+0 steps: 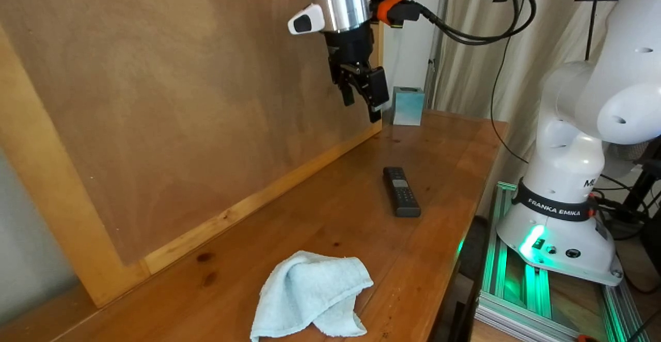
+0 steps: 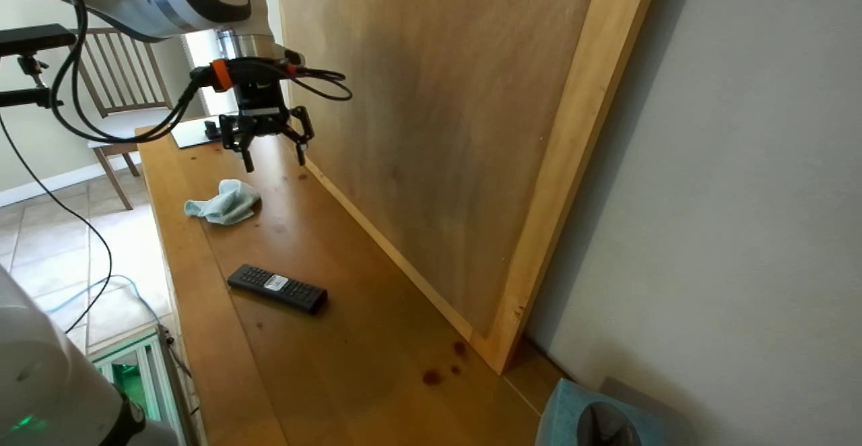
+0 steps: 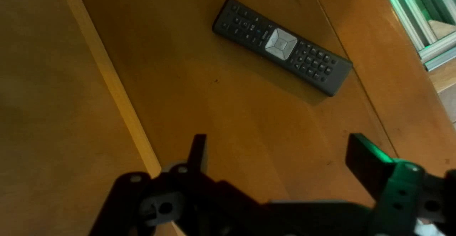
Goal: Spread the towel out
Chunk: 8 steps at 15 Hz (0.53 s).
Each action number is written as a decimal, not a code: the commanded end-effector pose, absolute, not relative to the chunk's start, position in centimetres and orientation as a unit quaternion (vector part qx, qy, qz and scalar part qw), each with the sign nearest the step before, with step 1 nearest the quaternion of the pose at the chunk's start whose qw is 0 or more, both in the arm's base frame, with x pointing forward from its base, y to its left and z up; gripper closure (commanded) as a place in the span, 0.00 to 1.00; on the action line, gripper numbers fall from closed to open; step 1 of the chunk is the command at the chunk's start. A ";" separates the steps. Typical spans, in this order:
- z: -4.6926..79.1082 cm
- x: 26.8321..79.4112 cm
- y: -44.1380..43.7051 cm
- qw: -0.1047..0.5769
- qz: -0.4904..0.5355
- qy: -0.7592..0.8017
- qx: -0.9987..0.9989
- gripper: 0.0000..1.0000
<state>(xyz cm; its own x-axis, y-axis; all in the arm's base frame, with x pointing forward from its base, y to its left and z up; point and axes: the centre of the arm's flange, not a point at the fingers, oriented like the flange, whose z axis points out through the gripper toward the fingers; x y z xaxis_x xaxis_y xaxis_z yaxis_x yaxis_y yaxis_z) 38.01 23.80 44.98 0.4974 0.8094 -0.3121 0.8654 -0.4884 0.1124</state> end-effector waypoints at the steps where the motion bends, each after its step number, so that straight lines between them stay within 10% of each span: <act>1: 42.5 39.7 26.1 0.109 -0.117 0.572 0.804 0.00; 8: 39.7 39.2 28.8 0.089 -0.097 0.716 0.686 0.00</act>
<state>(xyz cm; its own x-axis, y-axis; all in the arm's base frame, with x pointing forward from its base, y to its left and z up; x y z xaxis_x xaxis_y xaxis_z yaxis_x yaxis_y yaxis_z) 39.08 27.77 40.07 0.0970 0.9540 -0.2837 0.9945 -0.1044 -0.0113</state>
